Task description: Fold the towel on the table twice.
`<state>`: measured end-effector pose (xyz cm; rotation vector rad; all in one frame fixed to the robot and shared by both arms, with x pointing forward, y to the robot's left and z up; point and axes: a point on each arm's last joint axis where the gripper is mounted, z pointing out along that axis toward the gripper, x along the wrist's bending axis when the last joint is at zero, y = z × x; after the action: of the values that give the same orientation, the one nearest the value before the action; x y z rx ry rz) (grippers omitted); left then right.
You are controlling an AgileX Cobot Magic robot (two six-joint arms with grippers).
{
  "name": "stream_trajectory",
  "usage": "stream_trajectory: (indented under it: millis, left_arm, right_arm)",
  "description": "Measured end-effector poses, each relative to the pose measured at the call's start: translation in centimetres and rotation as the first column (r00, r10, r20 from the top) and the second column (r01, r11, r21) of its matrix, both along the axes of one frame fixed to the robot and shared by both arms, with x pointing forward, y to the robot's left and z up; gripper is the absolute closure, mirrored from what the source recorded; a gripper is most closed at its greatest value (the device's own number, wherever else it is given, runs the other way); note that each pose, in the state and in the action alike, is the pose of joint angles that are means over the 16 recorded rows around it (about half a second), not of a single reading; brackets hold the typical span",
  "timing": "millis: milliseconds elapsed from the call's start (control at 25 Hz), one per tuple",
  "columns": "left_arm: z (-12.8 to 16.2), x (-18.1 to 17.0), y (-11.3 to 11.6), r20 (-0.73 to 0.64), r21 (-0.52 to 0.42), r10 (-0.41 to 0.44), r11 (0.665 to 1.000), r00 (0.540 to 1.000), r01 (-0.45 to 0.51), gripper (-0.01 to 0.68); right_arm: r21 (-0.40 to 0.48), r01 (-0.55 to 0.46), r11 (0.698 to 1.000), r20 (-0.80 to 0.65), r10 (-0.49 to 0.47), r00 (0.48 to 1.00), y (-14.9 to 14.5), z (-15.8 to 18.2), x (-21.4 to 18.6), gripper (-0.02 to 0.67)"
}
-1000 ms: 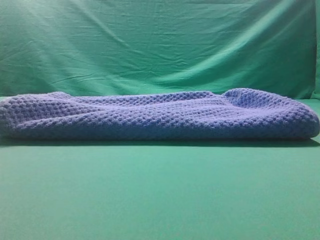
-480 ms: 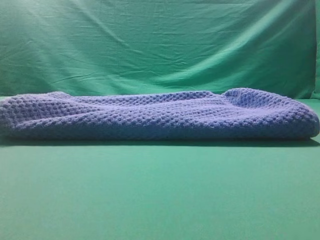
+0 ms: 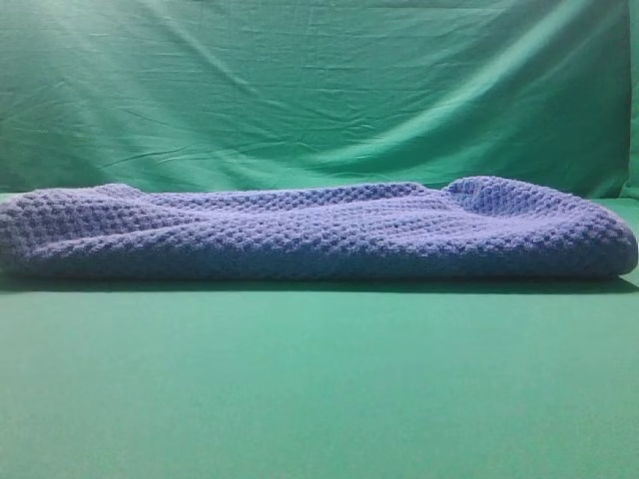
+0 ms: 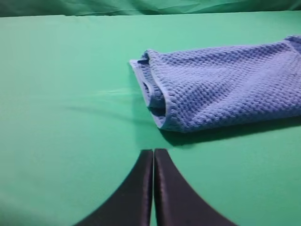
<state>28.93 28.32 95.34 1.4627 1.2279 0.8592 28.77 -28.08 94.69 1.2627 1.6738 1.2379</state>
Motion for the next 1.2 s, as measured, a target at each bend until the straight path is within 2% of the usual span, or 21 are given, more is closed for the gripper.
stream_trajectory:
  millis: [240, 440, 1200]
  left_arm:
    - [0.0, 0.1, 0.3, 0.0, 0.0, 0.063, 0.998, 0.998, -0.063, 0.673]
    - [0.0, 0.1, 0.4, 0.0, 0.0, 0.082, 0.997, 0.997, -0.082, 0.673]
    - [0.0, 0.1, 0.4, 0.0, 0.0, 0.082, 0.997, 0.997, -0.082, 0.673]
  right_arm:
    - [0.0, 0.161, 0.987, 0.0, -0.161, 0.987, -0.8, 0.0, 0.2, 0.649]
    - [0.0, 0.24, 0.971, 0.0, -0.24, 0.971, -1.2, 0.0, 0.3, 0.649]
    - [-0.001, 0.26, 0.966, 0.0, -0.26, 0.966, -1.3, 0.0, 0.3, 0.649]
